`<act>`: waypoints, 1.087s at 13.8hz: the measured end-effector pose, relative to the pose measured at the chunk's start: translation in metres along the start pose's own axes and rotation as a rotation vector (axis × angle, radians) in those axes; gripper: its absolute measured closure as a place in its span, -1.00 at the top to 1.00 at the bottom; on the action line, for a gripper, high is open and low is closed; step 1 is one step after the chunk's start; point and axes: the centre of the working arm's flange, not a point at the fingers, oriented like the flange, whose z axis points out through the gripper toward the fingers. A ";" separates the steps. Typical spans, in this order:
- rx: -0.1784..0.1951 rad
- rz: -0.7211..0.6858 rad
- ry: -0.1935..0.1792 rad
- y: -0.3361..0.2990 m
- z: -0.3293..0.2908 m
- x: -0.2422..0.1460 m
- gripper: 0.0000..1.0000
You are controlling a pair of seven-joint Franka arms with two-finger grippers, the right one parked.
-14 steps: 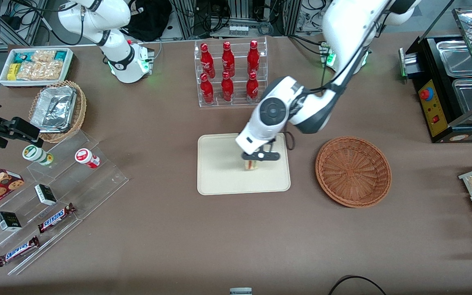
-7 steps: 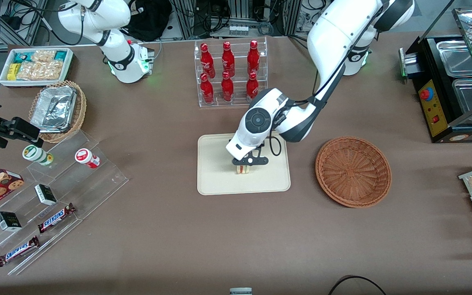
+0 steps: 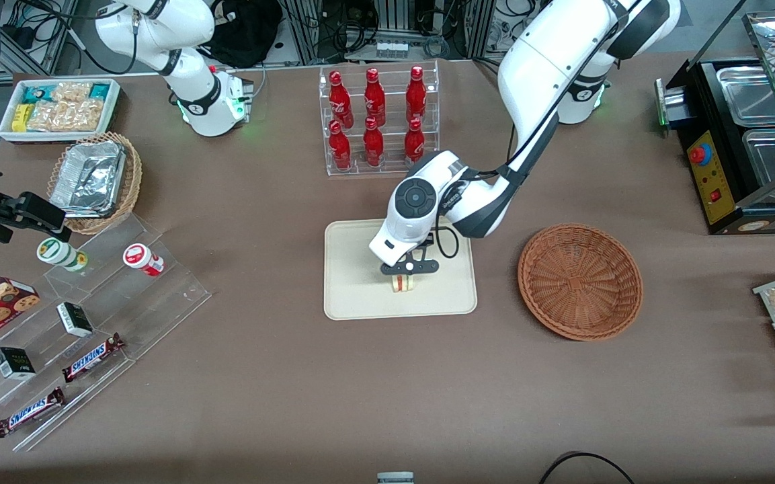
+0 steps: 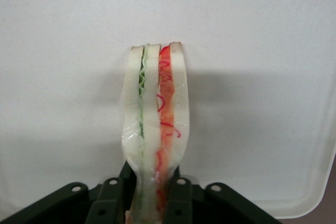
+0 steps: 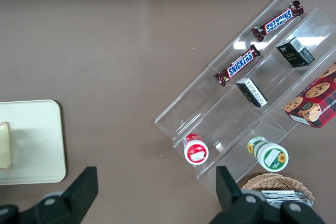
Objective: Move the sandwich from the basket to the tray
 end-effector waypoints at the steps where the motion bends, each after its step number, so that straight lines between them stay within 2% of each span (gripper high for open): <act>1: -0.002 -0.002 0.003 0.001 -0.001 0.001 -0.07; 4: -0.024 -0.032 0.030 0.005 -0.024 0.005 0.54; 6: -0.016 -0.055 0.043 0.005 -0.064 0.002 0.97; 8: 0.022 -0.094 0.044 -0.004 -0.116 -0.006 0.99; 10: 0.046 -0.139 0.064 -0.025 -0.179 -0.010 0.99; 15: 0.120 -0.272 0.085 -0.125 -0.307 -0.012 0.99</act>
